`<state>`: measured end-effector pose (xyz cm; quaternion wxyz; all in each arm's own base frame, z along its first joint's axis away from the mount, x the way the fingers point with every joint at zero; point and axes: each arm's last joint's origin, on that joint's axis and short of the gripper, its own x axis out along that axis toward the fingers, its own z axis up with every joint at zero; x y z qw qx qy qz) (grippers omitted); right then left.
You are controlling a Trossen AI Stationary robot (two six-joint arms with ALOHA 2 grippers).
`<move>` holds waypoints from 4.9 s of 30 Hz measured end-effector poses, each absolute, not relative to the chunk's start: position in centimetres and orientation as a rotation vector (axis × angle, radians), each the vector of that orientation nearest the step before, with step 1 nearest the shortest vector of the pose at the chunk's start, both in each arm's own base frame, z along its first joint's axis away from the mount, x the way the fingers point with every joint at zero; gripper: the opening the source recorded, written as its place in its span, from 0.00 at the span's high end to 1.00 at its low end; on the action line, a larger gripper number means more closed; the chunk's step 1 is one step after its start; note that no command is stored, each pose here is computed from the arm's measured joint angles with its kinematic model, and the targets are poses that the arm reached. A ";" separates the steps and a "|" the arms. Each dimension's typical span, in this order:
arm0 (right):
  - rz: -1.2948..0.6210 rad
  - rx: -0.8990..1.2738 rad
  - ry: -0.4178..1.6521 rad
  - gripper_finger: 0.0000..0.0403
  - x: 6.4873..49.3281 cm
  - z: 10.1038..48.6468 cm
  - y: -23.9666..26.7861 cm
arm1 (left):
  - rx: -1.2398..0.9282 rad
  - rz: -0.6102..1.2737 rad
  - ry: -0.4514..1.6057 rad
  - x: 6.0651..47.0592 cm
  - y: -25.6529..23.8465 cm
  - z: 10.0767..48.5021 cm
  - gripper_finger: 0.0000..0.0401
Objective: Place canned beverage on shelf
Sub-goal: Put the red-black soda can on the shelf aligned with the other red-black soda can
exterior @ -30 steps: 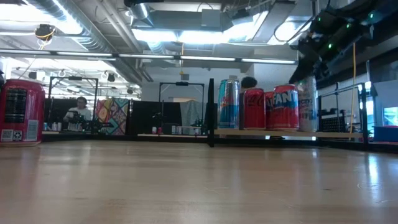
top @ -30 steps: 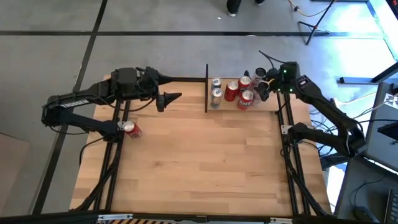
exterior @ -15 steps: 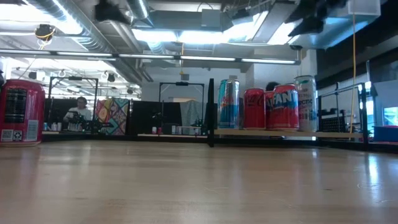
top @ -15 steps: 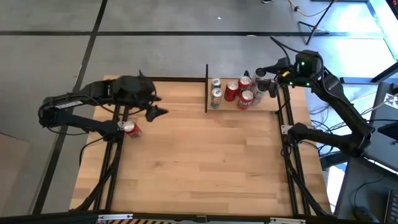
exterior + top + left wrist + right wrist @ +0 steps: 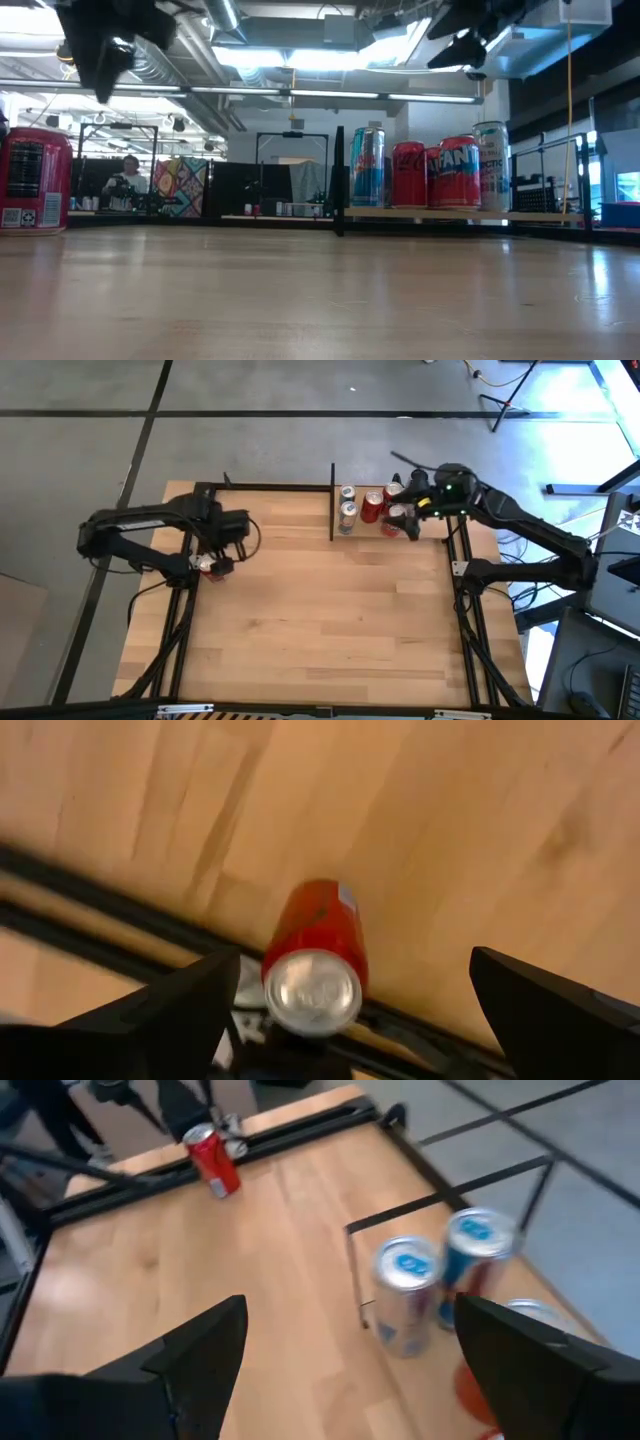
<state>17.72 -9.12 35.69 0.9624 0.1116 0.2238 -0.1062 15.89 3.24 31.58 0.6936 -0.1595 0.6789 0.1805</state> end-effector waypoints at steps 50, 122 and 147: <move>-0.089 0.299 0.538 0.15 20.1 34.7 -5.6 | -0.893 0.603 1.509 15.6 2.6 25.6 0.42; -0.063 0.266 0.552 0.15 46.4 26.1 9.0 | -0.360 0.047 0.781 14.6 -8.9 18.0 0.19; -0.147 0.200 0.540 0.16 51.6 18.2 8.8 | -0.319 0.054 0.790 14.3 -8.6 17.0 0.19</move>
